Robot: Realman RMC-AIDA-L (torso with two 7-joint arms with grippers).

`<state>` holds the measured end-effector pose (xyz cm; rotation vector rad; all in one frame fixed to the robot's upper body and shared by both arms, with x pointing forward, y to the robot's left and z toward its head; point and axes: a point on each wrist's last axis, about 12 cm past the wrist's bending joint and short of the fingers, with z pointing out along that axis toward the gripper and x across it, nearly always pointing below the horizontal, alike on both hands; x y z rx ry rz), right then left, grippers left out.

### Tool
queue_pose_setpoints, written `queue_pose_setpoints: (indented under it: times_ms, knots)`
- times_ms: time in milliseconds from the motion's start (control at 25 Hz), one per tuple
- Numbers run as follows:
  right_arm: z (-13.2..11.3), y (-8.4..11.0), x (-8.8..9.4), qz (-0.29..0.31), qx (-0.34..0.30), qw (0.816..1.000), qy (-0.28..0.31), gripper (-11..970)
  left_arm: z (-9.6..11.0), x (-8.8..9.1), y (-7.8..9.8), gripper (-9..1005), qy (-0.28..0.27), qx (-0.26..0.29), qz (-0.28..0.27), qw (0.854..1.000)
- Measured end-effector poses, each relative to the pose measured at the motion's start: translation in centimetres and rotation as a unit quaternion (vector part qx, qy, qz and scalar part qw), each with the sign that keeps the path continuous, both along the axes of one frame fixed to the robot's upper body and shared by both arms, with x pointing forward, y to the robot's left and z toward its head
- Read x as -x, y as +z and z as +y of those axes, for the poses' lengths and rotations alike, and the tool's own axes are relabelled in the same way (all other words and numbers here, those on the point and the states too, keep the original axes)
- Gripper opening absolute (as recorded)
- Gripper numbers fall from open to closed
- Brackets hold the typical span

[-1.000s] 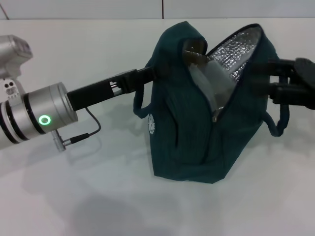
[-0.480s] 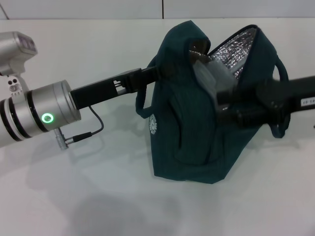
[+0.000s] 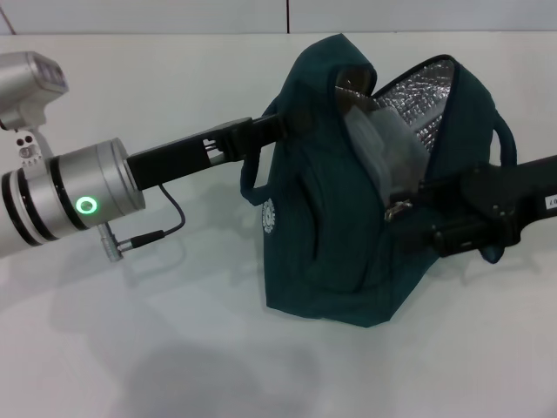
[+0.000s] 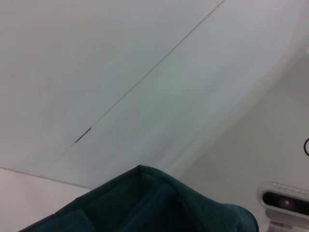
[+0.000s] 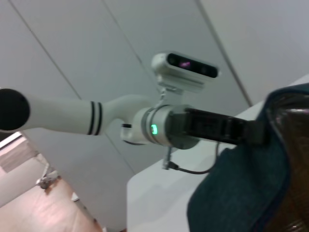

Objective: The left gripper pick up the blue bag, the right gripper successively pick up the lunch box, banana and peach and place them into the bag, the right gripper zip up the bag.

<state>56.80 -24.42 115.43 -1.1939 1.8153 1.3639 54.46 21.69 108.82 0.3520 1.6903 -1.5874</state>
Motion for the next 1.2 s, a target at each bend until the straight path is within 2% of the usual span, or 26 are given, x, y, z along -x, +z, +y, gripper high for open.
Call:
queue_pose_setpoints:
  times_ms: [400, 840, 1200]
  knots:
    - [1.1, -0.3, 1.2, -0.009, -0.023, 0.999, 0.045, 655, 0.0, 0.2, -0.2, 42, 0.002, 0.0, 0.001, 1.0]
    - [1.0, -0.7, 2.5, -0.02, -0.048, 0.996, 0.074, 644, -0.1, 0.2, -0.2, 42, 0.001, 0.001, 0.002, 1.0]
    - [1.3, -0.3, 3.3, -0.023, -0.066, 0.99, 0.12, 635, -0.3, 0.0, -0.3, 42, 0.004, -0.004, 0.004, 1.0]
